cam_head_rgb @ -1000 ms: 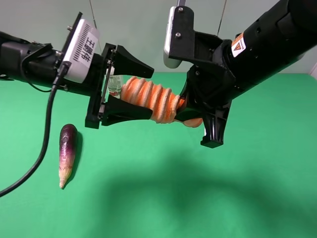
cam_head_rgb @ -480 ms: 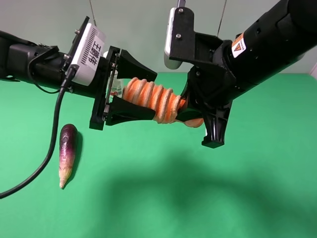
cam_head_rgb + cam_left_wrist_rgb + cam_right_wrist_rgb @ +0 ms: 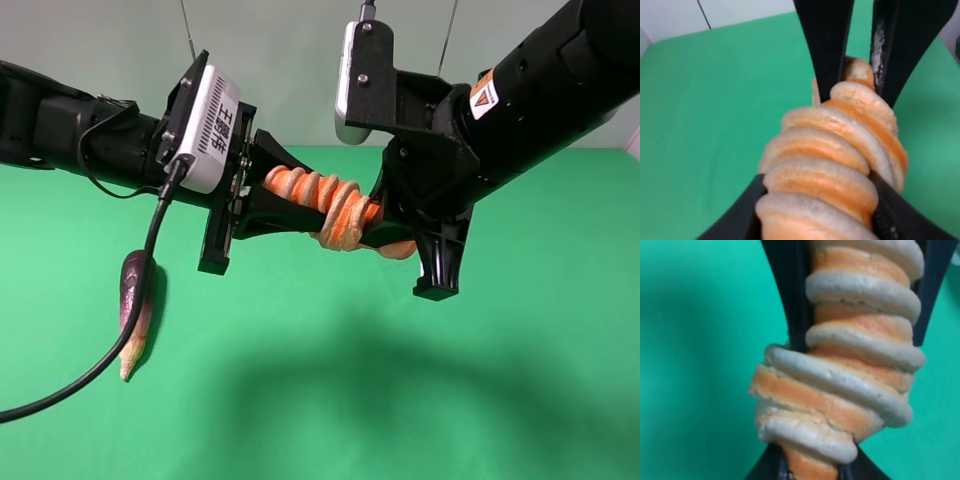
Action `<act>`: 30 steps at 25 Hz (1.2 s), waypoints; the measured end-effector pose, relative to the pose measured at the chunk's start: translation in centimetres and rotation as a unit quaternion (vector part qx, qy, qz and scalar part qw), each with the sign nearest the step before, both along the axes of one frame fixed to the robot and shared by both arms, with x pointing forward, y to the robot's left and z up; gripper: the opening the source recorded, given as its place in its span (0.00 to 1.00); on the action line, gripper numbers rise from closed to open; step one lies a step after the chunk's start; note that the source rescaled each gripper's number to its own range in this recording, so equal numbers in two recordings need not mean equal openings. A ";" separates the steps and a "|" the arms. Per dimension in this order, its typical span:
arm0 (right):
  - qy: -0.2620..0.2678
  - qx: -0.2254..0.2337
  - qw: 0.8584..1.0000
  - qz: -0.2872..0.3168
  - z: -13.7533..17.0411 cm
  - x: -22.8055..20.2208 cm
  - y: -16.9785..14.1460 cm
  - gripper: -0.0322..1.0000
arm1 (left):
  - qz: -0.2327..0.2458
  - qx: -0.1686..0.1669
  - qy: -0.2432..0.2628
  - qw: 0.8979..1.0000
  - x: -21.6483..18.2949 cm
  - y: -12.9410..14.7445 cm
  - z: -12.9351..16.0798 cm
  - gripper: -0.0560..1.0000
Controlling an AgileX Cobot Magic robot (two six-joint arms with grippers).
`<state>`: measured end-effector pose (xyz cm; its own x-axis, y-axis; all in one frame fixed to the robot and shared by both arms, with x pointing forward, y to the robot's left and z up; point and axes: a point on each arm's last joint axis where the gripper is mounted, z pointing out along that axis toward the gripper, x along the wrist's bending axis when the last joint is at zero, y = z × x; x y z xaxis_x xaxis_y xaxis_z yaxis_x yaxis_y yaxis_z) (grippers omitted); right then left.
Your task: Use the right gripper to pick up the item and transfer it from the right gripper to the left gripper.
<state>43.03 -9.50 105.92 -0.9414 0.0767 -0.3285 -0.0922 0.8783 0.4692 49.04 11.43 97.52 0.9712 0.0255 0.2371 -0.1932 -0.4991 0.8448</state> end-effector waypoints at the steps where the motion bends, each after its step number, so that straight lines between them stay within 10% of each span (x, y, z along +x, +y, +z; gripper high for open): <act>1: 0.000 0.000 1.000 0.000 0.0 0.0 0.0 0.03 | 0.001 0.002 -0.001 1.000 0.0 0.0 0.0 0.21; 11: -0.002 0.004 1.000 -0.002 0.0 0.1 0.0 0.05 | 0.006 0.004 -0.004 1.000 0.1 0.0 -0.1 0.16; 19: -0.004 0.019 1.000 -0.008 0.1 0.1 0.2 0.90 | 0.022 0.009 -0.005 1.000 0.4 0.1 -0.1 0.14; 30: 0.006 0.035 0.999 -0.034 0.2 0.1 0.3 1.00 | 0.024 0.010 -0.005 1.000 0.4 0.1 -0.2 0.11</act>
<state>43.16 -9.21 106.15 -0.9371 0.1636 -0.3085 -0.0268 0.8471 0.5308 49.45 11.51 97.34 0.9663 0.0666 0.2486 -0.1781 -0.5242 0.8328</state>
